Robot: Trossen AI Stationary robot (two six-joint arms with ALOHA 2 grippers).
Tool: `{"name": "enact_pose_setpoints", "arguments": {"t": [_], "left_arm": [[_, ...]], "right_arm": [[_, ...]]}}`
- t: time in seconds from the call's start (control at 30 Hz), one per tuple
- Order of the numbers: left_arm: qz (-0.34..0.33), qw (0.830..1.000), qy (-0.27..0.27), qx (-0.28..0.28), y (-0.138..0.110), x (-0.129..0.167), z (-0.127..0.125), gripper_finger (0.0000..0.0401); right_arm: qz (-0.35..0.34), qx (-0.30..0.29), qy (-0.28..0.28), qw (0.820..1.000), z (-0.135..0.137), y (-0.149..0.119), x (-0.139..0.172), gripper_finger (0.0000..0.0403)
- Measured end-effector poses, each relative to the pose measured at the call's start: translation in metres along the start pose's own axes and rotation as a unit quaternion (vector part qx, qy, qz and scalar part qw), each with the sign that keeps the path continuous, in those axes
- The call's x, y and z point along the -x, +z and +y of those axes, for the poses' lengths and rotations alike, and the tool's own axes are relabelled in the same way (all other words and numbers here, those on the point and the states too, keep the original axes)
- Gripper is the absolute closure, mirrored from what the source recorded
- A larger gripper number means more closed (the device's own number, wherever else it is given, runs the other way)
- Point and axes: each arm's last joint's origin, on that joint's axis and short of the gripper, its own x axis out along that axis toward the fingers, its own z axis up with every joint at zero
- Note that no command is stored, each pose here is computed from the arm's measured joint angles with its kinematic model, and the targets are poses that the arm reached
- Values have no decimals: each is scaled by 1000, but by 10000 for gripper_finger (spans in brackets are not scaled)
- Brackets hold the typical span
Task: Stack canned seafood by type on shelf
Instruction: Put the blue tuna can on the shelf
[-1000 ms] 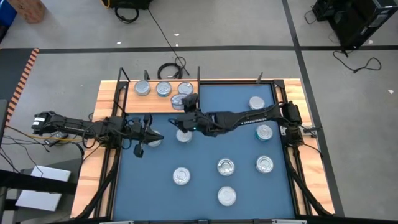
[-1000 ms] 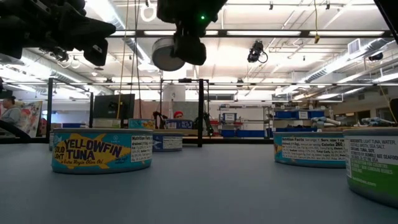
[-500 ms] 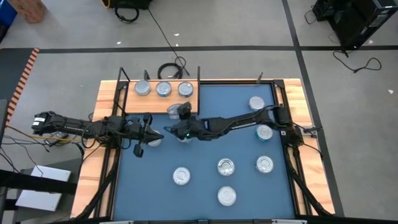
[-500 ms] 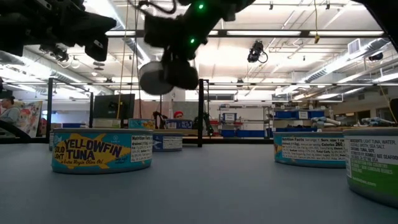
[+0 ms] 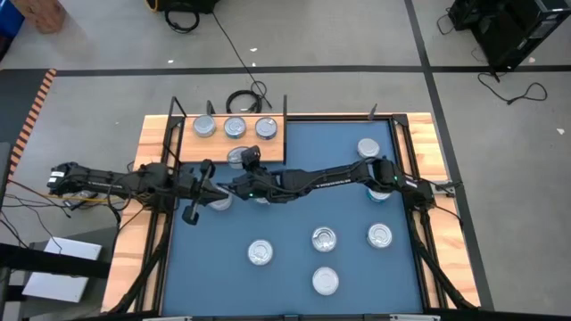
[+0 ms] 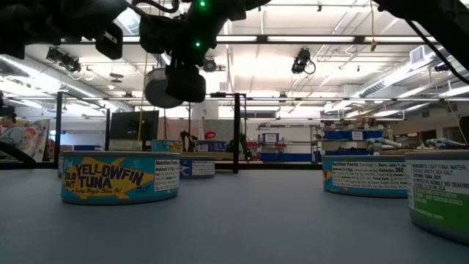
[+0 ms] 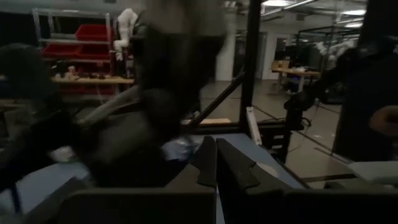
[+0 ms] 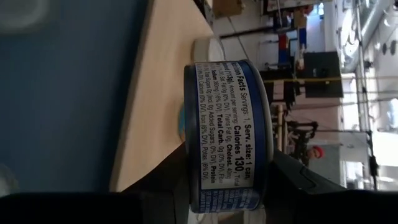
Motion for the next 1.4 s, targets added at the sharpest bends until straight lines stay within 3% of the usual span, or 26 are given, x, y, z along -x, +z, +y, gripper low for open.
{"name": "enact_pose_setpoints", "arguments": {"t": [0.83, 1.03, 1.27, 1.4], "left_arm": [[-28, 999, 0, -16, 7, 7, -1, 398], [-29, 999, 0, -17, 7, 7, -1, 398], [-34, 999, -1, -19, 8, 7, -1, 398], [-39, 999, -1, -19, 9, 7, -2, 398]], "right_arm": [[77, -11, 6, 997, -11, -36, -37, 259], [84, -44, 16, 995, -12, -42, -43, 259], [96, -60, 46, 993, 4, -51, -46, 259], [102, -99, 41, 989, 7, -52, -48, 259]]}}
